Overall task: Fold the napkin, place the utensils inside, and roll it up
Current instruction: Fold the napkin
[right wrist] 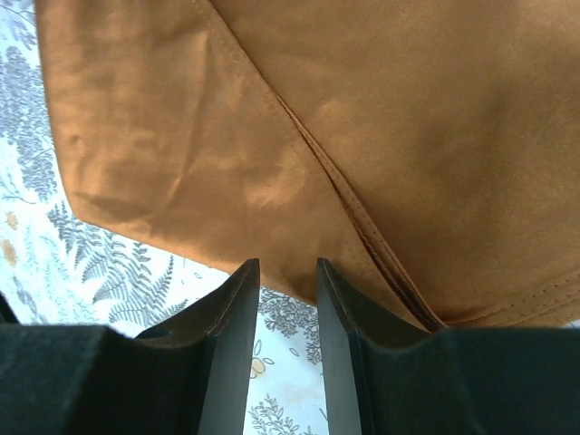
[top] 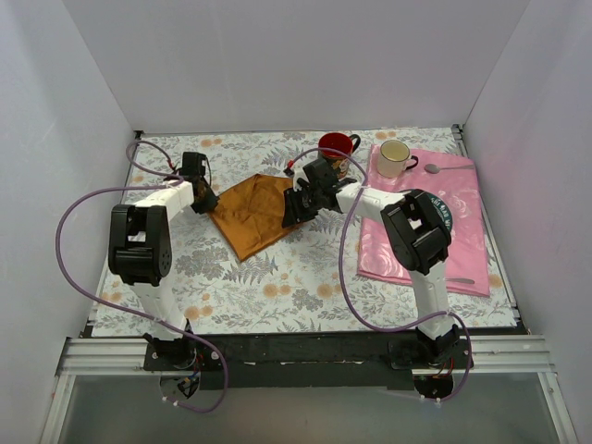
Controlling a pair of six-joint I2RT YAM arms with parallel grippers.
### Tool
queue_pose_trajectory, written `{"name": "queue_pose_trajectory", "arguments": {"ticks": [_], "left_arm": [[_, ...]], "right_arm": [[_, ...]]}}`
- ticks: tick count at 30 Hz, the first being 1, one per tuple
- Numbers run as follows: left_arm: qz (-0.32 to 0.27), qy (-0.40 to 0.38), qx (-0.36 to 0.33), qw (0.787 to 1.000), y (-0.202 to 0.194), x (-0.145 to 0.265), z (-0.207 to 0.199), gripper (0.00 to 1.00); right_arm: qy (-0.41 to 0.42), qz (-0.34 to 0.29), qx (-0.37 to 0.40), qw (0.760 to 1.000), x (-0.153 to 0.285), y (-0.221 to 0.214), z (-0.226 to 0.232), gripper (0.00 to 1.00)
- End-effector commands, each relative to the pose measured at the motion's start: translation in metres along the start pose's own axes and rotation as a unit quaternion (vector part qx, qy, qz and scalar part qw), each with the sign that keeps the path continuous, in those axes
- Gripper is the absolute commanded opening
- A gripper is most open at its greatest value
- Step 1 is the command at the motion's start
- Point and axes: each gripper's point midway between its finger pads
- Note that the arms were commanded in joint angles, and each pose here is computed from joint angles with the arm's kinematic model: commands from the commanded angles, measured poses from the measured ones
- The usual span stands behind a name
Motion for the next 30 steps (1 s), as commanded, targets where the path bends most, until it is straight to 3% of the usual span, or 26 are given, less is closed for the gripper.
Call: {"name": "queue_pose_trajectory", "arguments": {"ticks": [1,5,6,11,15,19,20,27,30], "left_arm": [[-0.054,-0.056,0.006,0.997,0.036,0.035,-0.032,0.17],[-0.078,-0.084,0.027,0.993,0.053,0.069,-0.045,0.43],[-0.080,-0.090,0.033,0.992,0.055,0.076,-0.046,0.56],[-0.059,-0.098,0.106,0.988,0.040,0.111,-0.034,0.81],[-0.011,-0.062,0.173,0.983,0.010,0.114,0.003,0.82],[-0.029,-0.034,0.241,0.969,0.007,0.131,0.035,0.85],[-0.050,-0.016,0.254,0.966,0.013,0.134,0.043,0.93],[-0.097,0.079,0.303,0.945,0.038,0.157,0.077,0.98],[-0.130,0.090,0.326,0.932,0.051,0.171,0.084,0.98]], "right_arm": [[-0.021,-0.012,0.047,0.999,0.001,0.015,-0.002,0.40],[-0.040,-0.020,0.085,0.995,0.013,0.041,0.006,0.43],[-0.054,-0.022,0.098,0.993,0.018,0.047,0.006,0.44],[-0.085,-0.018,0.144,0.986,0.030,0.056,0.032,0.56],[-0.112,-0.021,0.184,0.976,0.029,0.058,0.055,0.71],[-0.140,-0.020,0.226,0.964,0.009,0.062,0.085,0.81],[-0.147,-0.024,0.232,0.961,0.006,0.066,0.090,0.81],[-0.191,-0.030,0.247,0.950,-0.037,0.083,0.110,0.81],[-0.182,-0.039,0.245,0.952,-0.053,0.089,0.118,0.73]]}}
Point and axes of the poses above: each gripper's point midway between its finger pads, its own x axis back along the fingers, its own z axis along the line the jaws close on, y = z × x, and after that the axes turned 13 degrees about x, right-handed
